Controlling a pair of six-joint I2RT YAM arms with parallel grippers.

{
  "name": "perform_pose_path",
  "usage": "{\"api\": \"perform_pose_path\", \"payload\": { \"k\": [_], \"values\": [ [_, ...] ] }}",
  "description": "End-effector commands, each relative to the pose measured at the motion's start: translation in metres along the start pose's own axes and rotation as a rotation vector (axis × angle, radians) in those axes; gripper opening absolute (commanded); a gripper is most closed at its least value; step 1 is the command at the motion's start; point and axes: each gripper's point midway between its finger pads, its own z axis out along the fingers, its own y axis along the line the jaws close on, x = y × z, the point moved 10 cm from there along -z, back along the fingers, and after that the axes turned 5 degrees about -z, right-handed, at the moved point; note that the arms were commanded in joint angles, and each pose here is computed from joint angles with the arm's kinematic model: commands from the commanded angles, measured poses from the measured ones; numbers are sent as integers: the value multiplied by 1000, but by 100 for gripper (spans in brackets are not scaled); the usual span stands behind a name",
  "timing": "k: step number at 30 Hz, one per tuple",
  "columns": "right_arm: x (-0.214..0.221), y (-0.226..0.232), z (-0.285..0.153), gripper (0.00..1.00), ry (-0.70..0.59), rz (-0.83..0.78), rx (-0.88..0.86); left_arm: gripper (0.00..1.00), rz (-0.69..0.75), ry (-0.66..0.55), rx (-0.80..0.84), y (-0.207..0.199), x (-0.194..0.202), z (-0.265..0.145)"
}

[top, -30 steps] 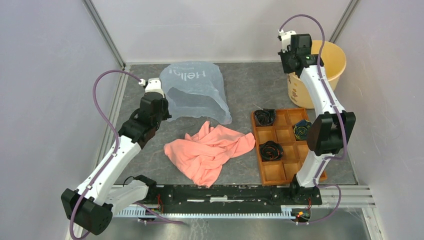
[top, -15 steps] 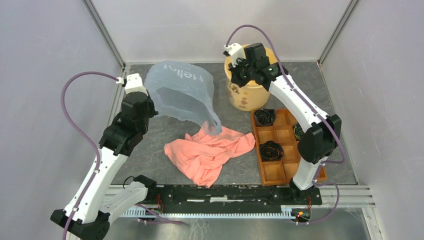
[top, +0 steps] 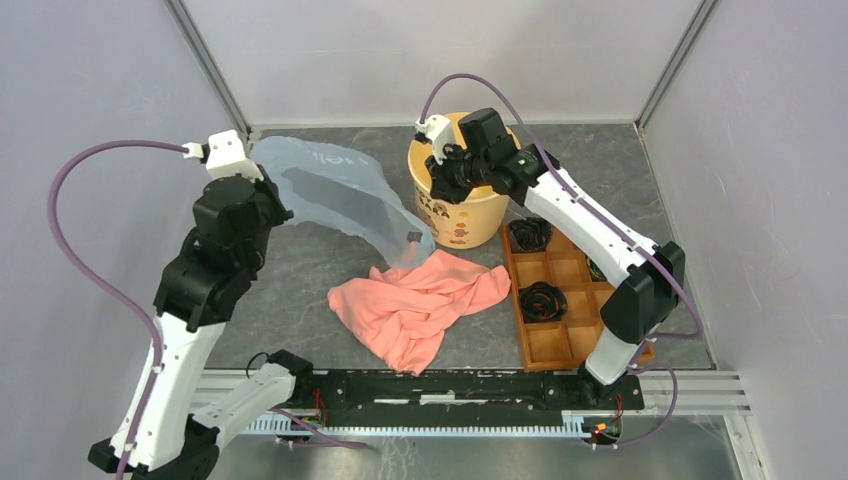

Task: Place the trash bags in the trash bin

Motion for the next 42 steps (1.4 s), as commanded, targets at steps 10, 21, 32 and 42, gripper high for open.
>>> {"api": "perform_pose_path", "payload": {
  "k": [10,21,32,42],
  "values": [
    [-39,27,-78,79,-195,5,196,2,-96,-71,98,-6,-44,-28],
    [-50,148,-33,90,-495,-75,-111,2,-147,-136,184,-15,-70,-37],
    [-136,135,26,98,-759,-184,-80,2,-177,-162,282,-25,-87,-44],
    [-132,175,48,98,-857,17,-284,2,-177,-172,363,-44,-98,-32]
  ]
}}
